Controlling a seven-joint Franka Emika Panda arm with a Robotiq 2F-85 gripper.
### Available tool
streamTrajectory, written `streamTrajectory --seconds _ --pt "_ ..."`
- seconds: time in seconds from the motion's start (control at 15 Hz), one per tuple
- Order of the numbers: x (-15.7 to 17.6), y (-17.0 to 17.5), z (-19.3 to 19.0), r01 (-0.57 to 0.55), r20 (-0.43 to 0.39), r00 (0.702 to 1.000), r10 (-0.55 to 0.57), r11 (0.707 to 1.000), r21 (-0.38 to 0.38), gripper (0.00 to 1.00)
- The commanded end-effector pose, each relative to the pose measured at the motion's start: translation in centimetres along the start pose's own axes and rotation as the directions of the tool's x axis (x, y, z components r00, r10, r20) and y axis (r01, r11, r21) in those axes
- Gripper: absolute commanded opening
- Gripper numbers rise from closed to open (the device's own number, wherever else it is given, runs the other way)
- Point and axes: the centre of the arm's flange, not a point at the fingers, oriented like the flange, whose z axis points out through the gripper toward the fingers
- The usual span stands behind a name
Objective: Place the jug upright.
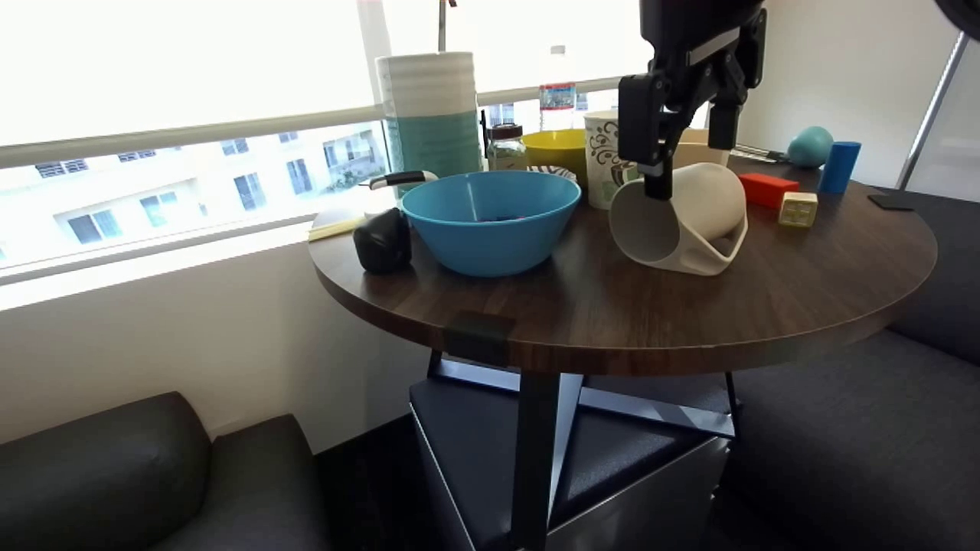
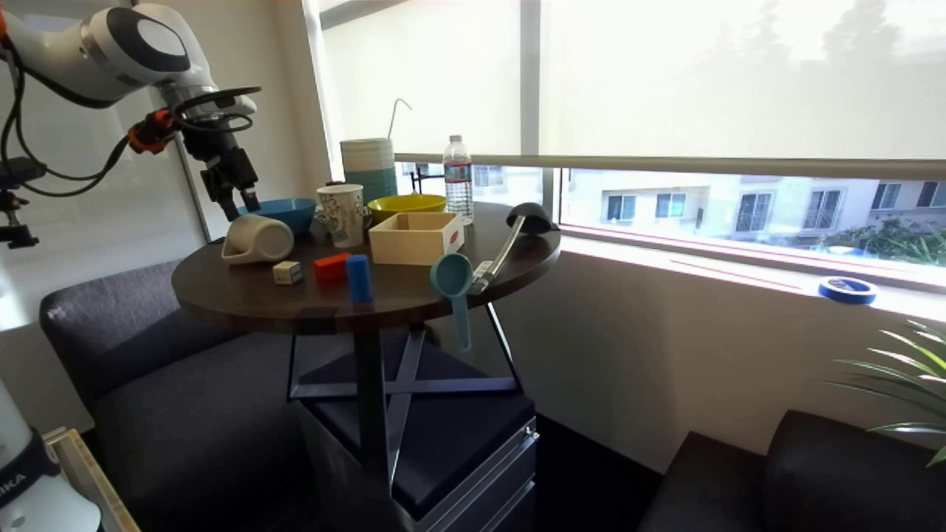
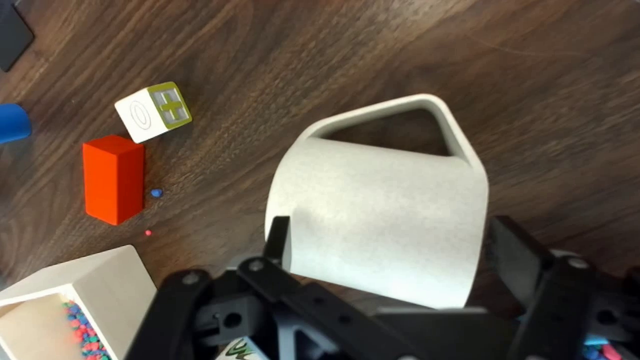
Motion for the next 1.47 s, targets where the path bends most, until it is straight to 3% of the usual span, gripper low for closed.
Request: streamTrajectory --seconds 0.0,0.27,0.33,0.53,0.6,0.73,0.8,0.93,1.4 --pt "0.8 -1.4 -0.1 0.009 -0.007 1.0 -0.009 1.0 -0.018 1.0" --pt "1.0 -1.3 0.5 -0.009 -0.002 1.0 0.009 0.998 -0.055 1.0" --pt "1.1 -1.2 0.6 -0.01 0.002 1.0 0.01 0.999 -0.047 0.75" --pt "1.3 -1.2 0.9 -0.018 0.006 1.0 0.018 0.998 -0.064 0.63" --pt "1.5 -1.1 0.8 -0.017 0.004 1.0 0.018 0.998 -0.064 0.89" --pt "1.6 -0.8 0.8 -0.022 0.005 1.0 0.023 0.998 -0.062 0.91" --pt "1.7 -0.6 0.9 -0.025 0.009 1.0 0.026 0.998 -0.058 0.55" --pt "2.0 0.0 1.1 -0.034 0.018 0.999 0.035 0.998 -0.047 0.58" --pt "2.8 3.1 0.1 -0.085 0.023 0.996 0.085 0.996 0.017 0.14"
